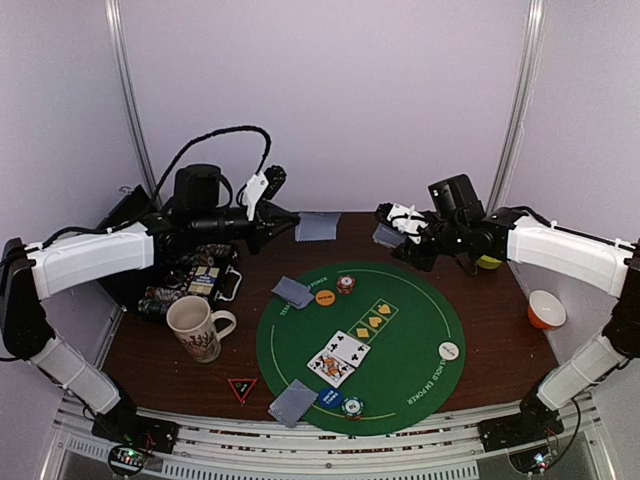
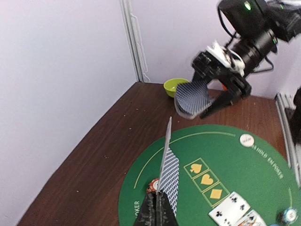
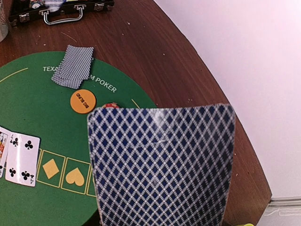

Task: Distribute texas hold em gaming equipment
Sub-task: Pick up the poker card from the face-down deck piles, then flop the poker card into the community card area.

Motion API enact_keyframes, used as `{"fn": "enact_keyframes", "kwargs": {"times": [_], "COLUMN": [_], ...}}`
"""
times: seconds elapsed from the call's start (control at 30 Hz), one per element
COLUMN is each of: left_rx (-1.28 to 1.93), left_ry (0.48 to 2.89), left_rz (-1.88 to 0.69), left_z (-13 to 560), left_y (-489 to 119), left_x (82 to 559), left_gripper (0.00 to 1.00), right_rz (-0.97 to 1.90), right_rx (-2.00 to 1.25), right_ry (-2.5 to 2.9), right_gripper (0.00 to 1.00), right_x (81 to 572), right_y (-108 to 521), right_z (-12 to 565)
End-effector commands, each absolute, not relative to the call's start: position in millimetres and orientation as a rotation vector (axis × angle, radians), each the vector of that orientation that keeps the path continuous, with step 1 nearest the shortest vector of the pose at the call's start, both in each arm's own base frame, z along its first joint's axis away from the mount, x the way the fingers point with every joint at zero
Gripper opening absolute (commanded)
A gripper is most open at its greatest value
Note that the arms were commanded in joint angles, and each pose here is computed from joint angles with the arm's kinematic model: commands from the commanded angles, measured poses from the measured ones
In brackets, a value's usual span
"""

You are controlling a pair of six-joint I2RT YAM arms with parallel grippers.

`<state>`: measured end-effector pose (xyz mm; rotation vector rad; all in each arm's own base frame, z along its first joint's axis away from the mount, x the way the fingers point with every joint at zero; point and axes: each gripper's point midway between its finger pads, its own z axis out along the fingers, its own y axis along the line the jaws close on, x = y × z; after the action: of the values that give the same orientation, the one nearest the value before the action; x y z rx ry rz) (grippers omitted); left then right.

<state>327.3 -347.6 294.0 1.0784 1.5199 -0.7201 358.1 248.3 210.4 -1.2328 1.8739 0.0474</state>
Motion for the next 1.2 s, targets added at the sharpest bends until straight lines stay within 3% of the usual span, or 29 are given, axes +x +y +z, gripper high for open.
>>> {"fn": "enact_keyframes", "kwargs": {"times": [0.0, 0.33, 0.73, 1.17], "left_rx": [1.372, 1.792, 1.758, 1.986], "left_ry": [1.318, 0.943, 0.713, 0.655], "left_rz": [-0.511, -0.297, -0.144, -0.135], "left_z": [255, 177, 148, 70], "left_y": [-353, -421, -481, -493], "left_x": [308, 277, 286, 239], "left_gripper": [0.0, 0.0, 0.0, 0.0], "right_rz": [0.008, -0.018, -0.022, 0.004], "right_rx": [-1.14, -1.12, -1.124, -1.137], "right_ry": [1.884, 1.888, 1.894, 1.884], "right_gripper": [0.46, 0.46, 0.46, 0.46], "right_x": [366, 366, 363, 361], "right_y": [229, 218, 214, 217], "right_z": [225, 233, 233, 233]}}
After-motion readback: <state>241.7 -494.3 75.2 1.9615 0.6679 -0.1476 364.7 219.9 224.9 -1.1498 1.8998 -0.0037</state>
